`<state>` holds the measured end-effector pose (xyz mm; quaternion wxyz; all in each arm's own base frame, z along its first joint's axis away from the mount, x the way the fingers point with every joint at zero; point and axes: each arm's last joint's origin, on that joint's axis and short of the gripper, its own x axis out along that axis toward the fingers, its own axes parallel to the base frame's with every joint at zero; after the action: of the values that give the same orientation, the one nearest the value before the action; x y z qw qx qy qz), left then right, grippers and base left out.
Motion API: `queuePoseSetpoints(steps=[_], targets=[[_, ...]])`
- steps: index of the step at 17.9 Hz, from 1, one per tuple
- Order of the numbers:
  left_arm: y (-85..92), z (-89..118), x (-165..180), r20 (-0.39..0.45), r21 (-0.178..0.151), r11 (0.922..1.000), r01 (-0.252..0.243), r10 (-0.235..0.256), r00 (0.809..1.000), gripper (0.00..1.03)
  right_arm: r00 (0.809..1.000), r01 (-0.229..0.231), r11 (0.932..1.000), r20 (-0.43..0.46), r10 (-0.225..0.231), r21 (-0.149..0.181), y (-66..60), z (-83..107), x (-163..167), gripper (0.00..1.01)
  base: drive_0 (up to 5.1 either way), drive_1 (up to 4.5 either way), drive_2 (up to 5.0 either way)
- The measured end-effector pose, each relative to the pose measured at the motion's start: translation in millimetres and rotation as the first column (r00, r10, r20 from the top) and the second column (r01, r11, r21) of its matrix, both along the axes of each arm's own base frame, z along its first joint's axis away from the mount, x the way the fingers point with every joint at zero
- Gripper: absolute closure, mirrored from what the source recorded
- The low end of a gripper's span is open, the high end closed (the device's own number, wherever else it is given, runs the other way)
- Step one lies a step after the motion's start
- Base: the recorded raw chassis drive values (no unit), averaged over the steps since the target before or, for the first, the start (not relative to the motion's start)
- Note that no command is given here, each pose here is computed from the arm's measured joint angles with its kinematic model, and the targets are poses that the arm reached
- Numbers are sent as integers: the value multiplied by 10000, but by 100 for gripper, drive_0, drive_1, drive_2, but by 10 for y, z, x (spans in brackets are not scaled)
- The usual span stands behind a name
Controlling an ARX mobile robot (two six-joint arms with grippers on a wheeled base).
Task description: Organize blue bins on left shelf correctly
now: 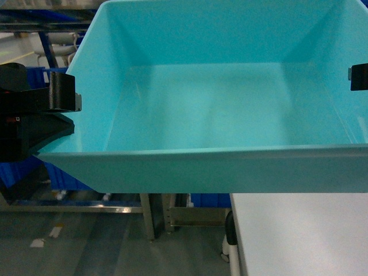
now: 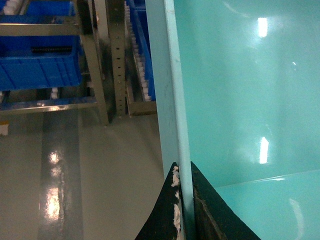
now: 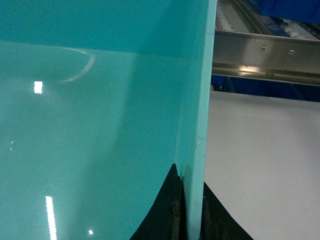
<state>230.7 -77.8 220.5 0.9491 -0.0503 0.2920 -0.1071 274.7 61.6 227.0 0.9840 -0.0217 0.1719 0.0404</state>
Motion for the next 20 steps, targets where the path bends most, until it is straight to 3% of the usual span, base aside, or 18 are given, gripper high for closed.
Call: queuePoseSetpoints(steps=[20], targets=[[0, 0, -1, -8, 1, 10000, 3, -3, 10000, 101, 10000, -9, 10000, -2, 9, -26, 0, -1, 0, 99, -484, 354, 109]])
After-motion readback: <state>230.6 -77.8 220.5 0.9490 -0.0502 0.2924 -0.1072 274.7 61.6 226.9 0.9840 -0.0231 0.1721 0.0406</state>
